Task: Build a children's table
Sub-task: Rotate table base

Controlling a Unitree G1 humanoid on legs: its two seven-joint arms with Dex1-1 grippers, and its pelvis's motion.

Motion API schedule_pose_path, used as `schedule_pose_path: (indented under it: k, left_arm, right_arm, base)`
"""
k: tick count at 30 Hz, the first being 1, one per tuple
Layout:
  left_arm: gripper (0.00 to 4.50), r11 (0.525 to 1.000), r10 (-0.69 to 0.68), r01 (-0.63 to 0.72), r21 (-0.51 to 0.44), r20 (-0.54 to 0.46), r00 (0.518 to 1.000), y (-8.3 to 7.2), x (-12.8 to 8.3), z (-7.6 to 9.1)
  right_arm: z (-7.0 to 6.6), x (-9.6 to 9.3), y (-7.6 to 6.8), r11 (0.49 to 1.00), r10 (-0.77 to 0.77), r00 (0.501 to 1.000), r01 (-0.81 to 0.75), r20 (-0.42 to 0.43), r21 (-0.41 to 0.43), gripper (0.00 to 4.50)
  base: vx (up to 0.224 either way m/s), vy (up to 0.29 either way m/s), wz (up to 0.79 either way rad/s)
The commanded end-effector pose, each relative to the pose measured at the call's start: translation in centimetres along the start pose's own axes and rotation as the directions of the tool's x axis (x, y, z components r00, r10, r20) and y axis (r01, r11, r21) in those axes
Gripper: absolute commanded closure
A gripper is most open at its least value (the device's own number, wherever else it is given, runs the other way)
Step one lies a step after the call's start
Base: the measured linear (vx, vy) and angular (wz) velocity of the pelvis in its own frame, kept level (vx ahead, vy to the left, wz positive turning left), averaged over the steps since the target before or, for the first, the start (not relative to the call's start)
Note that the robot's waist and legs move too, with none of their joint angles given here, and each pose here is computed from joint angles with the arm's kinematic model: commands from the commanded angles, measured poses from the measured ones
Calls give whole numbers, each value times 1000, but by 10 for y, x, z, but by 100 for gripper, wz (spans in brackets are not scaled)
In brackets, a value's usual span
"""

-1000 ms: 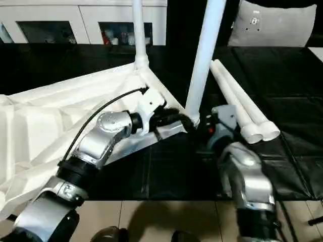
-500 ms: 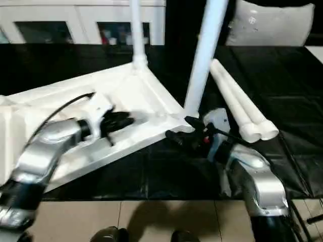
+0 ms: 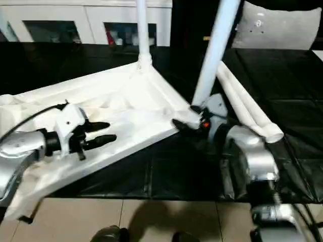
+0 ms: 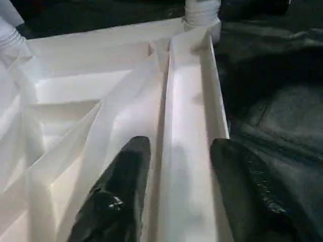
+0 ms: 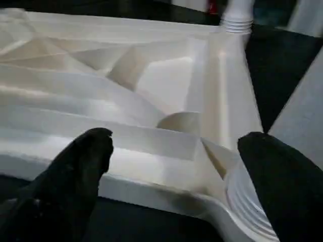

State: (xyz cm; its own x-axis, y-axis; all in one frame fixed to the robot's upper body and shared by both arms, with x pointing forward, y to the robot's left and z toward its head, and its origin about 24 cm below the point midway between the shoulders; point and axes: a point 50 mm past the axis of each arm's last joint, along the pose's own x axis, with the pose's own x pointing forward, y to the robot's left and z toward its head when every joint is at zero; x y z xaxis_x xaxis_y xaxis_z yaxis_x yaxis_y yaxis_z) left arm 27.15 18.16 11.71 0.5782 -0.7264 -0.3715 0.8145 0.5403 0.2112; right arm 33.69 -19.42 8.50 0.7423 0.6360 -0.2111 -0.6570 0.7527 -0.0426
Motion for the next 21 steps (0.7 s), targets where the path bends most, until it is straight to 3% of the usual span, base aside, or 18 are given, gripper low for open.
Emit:
schedule_pose_path:
  k: [1,5,9,13,15,18,21]
  left_arm:
    - [201,1000,-1,1,9,2,1000,-1,-4,2]
    - [174,1000,16,-16,22,-1,1000,2,-1,5]
    - [142,996,84,-83,38,-24,996,8,0,4]
    - [101,974,222,-218,58,-87,971,22,-6,-4]
    - [88,969,247,-242,57,-104,963,25,-8,-6]
    - [64,954,299,-292,65,-194,934,33,-13,-14]
    - [102,938,346,-331,100,-265,900,39,-17,-21]
  right_arm:
    - [-1,-6,-19,994,-111,994,111,2,5,0]
    - [-3,-3,-38,958,-285,958,285,17,25,0]
    - [-3,4,-36,953,-303,953,303,28,24,0]
    - [-3,9,-15,985,-174,983,173,65,12,0]
    - [-5,9,-10,989,-149,987,149,61,3,0]
    - [-9,5,7,998,-59,998,59,24,-14,0]
    - [-14,-2,17,999,-34,999,33,-42,-32,0]
  base:
    - [0,0,0]
    - [0,0,0]
    - [0,0,0]
    - [0,0,0]
    - [0,0,0]
    - [0,0,0]
    - [0,0,0]
